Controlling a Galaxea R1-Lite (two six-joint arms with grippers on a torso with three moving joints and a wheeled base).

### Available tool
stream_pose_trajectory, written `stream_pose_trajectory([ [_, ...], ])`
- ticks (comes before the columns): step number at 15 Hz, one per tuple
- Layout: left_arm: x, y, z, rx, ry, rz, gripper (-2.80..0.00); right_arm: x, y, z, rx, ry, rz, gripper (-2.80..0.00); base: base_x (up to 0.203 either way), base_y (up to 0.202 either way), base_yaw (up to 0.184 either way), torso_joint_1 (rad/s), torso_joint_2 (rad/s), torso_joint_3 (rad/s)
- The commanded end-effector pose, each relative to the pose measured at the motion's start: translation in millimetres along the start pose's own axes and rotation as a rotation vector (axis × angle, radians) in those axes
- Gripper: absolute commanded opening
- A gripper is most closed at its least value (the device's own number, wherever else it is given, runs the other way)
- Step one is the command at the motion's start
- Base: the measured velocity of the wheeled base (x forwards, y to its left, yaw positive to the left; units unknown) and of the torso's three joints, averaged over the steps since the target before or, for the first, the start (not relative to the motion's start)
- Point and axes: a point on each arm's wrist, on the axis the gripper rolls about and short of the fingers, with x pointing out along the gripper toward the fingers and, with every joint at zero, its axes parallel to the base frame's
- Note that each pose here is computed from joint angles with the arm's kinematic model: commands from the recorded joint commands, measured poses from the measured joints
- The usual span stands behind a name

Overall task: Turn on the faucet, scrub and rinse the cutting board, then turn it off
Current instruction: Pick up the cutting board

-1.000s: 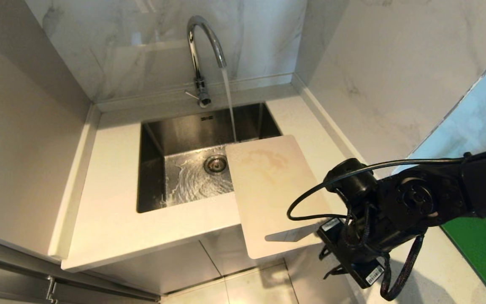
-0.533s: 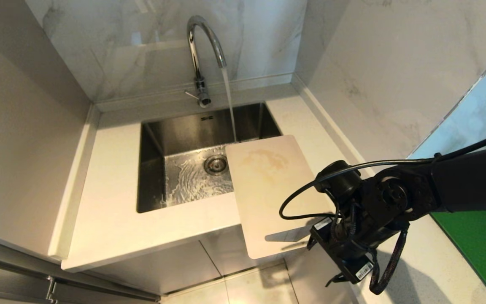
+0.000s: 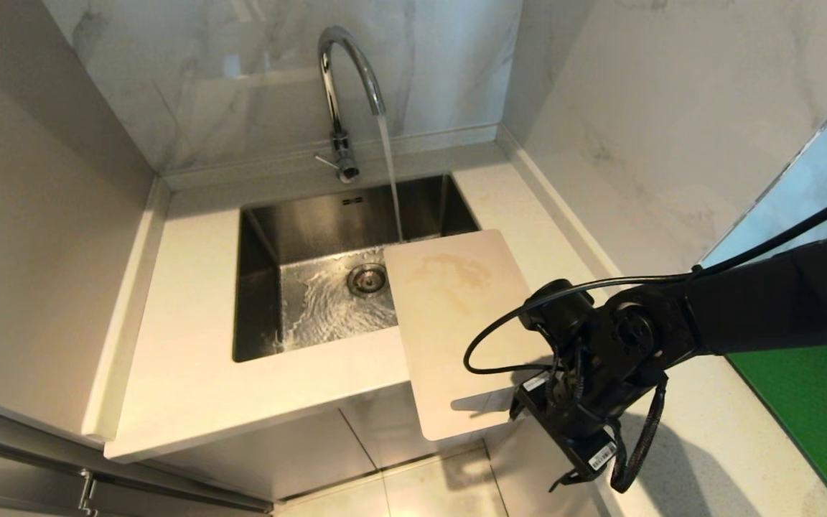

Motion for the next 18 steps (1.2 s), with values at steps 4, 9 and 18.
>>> stream_pose_trajectory([
  [4, 0, 0.0, -1, -0.001, -0.002, 0.000, -2.80, 14, 8, 3, 0.011, 0.003, -0.020, 0.00, 0.000, 0.000, 0.000, 0.000, 0.00, 0.000],
  [9, 0, 0.0, -1, -0.001, -0.002, 0.000, -2.80, 20, 15, 5, 0.011, -0.021, -0.013, 0.00, 0.000, 0.000, 0.000, 0.000, 0.00, 0.000],
  [18, 0, 0.0, -1, -0.001, -0.002, 0.000, -2.80, 33, 29, 11, 0.012, -0.040, -0.004, 0.00, 0.000, 0.000, 0.000, 0.000, 0.00, 0.000],
])
